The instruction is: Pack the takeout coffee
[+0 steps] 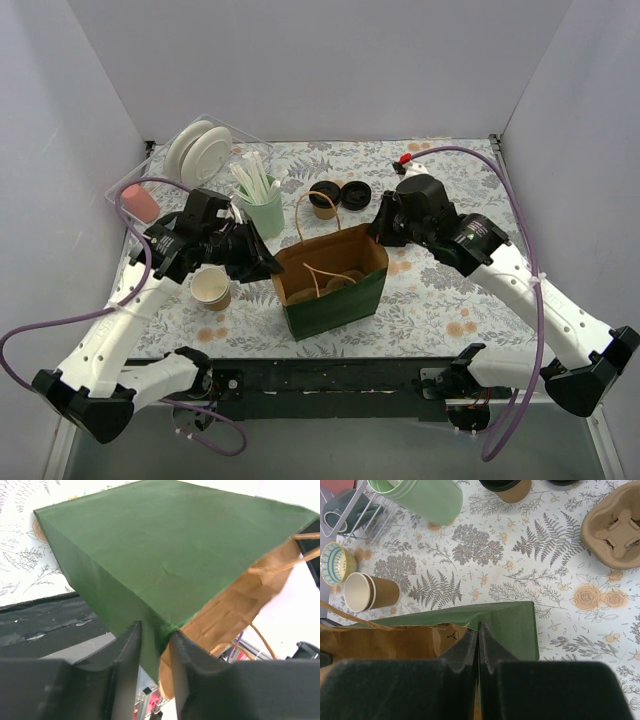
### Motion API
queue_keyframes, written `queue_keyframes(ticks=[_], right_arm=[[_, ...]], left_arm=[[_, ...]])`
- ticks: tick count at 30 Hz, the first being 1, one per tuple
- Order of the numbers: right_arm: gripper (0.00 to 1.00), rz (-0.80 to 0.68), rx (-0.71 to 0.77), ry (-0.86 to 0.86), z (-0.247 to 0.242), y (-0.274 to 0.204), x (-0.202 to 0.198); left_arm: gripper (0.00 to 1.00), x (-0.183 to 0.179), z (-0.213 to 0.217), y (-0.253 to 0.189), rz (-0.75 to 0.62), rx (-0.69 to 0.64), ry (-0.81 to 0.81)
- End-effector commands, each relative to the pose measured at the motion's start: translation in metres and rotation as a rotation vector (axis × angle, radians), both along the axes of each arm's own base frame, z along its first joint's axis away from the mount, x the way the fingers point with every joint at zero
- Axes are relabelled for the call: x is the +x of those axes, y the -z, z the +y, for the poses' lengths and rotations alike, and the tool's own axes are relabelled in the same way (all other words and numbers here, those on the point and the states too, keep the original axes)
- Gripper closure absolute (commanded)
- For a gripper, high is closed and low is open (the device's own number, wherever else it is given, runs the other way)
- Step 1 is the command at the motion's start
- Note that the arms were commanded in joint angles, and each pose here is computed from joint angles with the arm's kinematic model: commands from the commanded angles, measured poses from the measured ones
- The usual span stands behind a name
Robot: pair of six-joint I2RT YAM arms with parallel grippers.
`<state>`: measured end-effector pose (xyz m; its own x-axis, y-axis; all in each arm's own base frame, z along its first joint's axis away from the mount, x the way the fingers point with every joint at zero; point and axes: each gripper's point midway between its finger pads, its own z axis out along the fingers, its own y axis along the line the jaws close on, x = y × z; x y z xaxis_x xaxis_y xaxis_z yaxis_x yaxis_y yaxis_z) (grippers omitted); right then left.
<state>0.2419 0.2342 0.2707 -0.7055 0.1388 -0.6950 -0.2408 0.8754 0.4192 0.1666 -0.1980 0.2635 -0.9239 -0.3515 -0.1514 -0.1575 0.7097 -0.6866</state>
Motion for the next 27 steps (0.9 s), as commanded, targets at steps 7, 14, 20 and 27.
queue_keyframes(ticks=[7,14,20,27], right_arm=[[0.81,-0.166,0.105,-0.199,0.026,-0.031,-0.006],[0.48,-0.294,0.149,-0.341,0.034,-0.072,-0.019],[0.31,-0.421,0.125,-0.38,0.029,-0.114,-0.019],[0.14,-0.551,0.09,-0.245,0.006,-0.138,0.0]], left_arm=[[1.0,0.04,0.012,-0.024,-0.218,0.148,0.015],[1.0,0.048,0.017,-0.032,-0.397,0.181,0.083],[1.0,0.044,0.021,-0.04,-0.537,0.202,0.17],[1.0,0.029,0.027,-0.039,-0.634,0.199,0.238]])
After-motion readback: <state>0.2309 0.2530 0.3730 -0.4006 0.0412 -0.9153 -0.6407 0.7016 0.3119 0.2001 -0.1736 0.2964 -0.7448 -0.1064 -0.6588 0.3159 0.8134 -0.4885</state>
